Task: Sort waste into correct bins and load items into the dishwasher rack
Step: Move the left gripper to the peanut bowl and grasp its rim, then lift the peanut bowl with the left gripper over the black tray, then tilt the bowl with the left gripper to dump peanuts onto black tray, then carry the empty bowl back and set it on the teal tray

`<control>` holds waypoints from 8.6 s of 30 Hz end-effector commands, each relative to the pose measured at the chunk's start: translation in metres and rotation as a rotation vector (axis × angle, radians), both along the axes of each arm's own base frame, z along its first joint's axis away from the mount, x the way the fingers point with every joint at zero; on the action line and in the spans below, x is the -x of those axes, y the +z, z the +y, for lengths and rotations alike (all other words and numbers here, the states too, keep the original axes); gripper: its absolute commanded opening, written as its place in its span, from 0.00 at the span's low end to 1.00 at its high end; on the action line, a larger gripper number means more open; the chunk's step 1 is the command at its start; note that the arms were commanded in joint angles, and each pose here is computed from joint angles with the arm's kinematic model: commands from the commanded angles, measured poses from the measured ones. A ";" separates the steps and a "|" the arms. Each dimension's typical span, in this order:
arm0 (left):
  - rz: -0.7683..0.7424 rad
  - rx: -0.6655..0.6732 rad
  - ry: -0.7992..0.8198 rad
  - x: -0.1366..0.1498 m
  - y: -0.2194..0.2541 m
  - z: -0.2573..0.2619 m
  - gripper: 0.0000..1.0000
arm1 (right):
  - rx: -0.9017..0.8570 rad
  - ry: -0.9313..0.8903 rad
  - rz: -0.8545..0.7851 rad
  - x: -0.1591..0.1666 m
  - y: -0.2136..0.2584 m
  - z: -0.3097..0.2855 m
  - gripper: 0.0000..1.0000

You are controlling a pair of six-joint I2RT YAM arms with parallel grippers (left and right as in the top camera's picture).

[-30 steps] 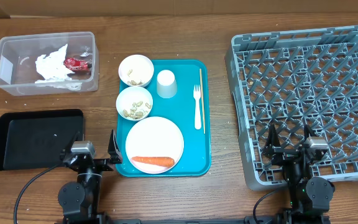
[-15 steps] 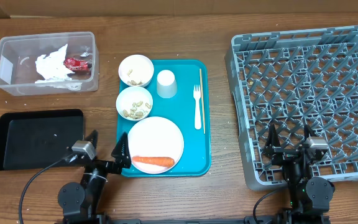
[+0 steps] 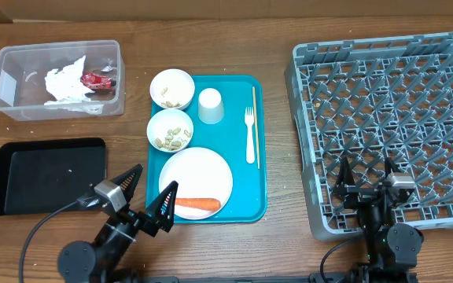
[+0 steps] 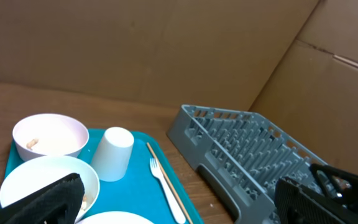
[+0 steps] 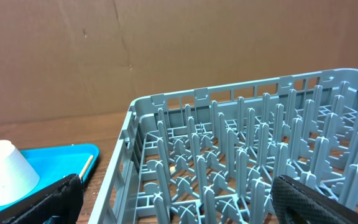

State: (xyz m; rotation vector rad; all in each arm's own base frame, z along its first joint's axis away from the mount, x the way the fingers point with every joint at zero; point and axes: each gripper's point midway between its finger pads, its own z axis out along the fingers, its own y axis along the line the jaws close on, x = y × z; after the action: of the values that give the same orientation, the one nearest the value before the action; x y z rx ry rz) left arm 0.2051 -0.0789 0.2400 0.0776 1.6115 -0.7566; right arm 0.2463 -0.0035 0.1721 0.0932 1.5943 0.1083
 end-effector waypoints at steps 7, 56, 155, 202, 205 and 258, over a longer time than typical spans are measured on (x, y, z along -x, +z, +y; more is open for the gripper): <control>0.216 -0.147 -0.049 -0.019 0.024 0.000 1.00 | 0.001 -0.005 -0.006 0.000 -0.001 -0.001 1.00; 1.027 -0.679 0.025 -0.152 -0.154 -0.047 1.00 | 0.001 -0.005 -0.006 0.000 -0.001 -0.001 1.00; 1.124 -0.033 0.459 -0.094 0.038 0.122 0.04 | 0.001 -0.005 -0.006 0.000 -0.001 -0.001 1.00; 0.769 0.902 0.092 -0.098 -0.089 0.258 0.04 | 0.001 -0.005 -0.006 0.000 -0.001 -0.001 1.00; 0.729 0.939 0.107 -0.092 -0.083 0.268 0.04 | 0.001 -0.005 -0.006 0.000 -0.001 -0.001 1.00; 0.586 0.576 0.080 -0.071 0.008 0.215 0.04 | 0.001 -0.005 -0.006 0.000 -0.001 -0.001 1.00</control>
State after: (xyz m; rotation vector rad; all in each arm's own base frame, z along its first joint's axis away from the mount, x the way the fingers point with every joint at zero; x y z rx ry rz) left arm 0.2780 0.1567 0.2082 -0.8713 1.7830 -1.3821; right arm 0.2463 -0.0036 0.1721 0.0932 1.5943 0.1077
